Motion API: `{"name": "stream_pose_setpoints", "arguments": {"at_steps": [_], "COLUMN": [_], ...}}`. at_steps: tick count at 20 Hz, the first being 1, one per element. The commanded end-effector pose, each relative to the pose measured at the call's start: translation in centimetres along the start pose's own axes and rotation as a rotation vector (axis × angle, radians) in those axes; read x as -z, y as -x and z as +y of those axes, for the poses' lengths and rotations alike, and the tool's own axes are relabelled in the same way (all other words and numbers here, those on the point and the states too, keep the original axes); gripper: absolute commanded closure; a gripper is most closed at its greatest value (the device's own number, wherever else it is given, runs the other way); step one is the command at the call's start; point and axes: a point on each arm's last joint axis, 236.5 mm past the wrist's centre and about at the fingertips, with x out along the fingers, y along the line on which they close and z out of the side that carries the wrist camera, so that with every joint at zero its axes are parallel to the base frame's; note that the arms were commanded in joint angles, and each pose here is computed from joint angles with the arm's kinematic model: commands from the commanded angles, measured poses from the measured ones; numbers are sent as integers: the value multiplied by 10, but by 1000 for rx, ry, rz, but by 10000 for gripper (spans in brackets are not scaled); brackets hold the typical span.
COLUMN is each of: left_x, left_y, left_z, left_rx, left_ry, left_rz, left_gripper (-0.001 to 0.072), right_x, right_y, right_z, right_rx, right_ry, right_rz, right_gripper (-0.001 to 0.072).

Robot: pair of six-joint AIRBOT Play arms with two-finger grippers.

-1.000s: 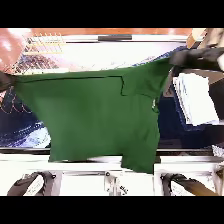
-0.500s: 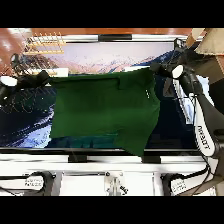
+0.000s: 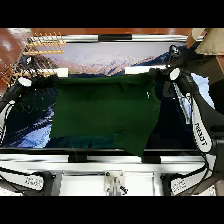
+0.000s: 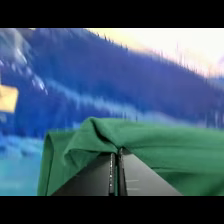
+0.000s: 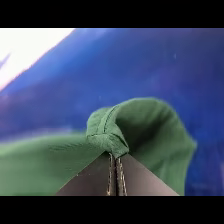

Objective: Fold the shirts.

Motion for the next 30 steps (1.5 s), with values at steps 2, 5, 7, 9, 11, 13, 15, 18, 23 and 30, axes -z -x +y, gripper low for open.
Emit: {"name": "stream_pose_setpoints", "arguments": {"at_steps": [2, 5, 7, 9, 11, 13, 15, 18, 23, 30], "left_x": [68, 105, 114, 116, 115, 106, 92, 93, 117, 136], "left_y": [24, 38, 38, 36, 34, 37, 40, 41, 39, 108], "left_z": [-11, 4, 14, 16, 19, 23, 26, 31, 32, 15], "left_rx": [136, 117, 74, 72, 62, 58, 57, 54, 65, 140], "left_ry": [-43, -58, -27, -24, -28, -28, -32, -20, 7, 92], "left_rz": [332, 501, 537, 539, 534, 520, 495, 504, 594, 850], "left_gripper": [678, 678, 678, 678, 678, 678, 678, 678, 677, 168], "right_x": [69, 101, 112, 122, 130, 126, 111, 115, 135, 139], "right_y": [42, 45, 36, 30, 29, 31, 36, 41, 30, 117], "right_z": [2, -3, -6, -9, -11, -13, -21, -26, -17, -42], "right_rx": [5, 18, 28, 37, 42, 45, 70, 76, 36, 163], "right_ry": [82, 67, 31, 1, -3, 7, 23, -6, -79, 80], "right_rz": [344, 477, 504, 532, 564, 554, 505, 530, 588, 749], "right_gripper": [638, 638, 638, 638, 637, 638, 637, 638, 597, 243]}}
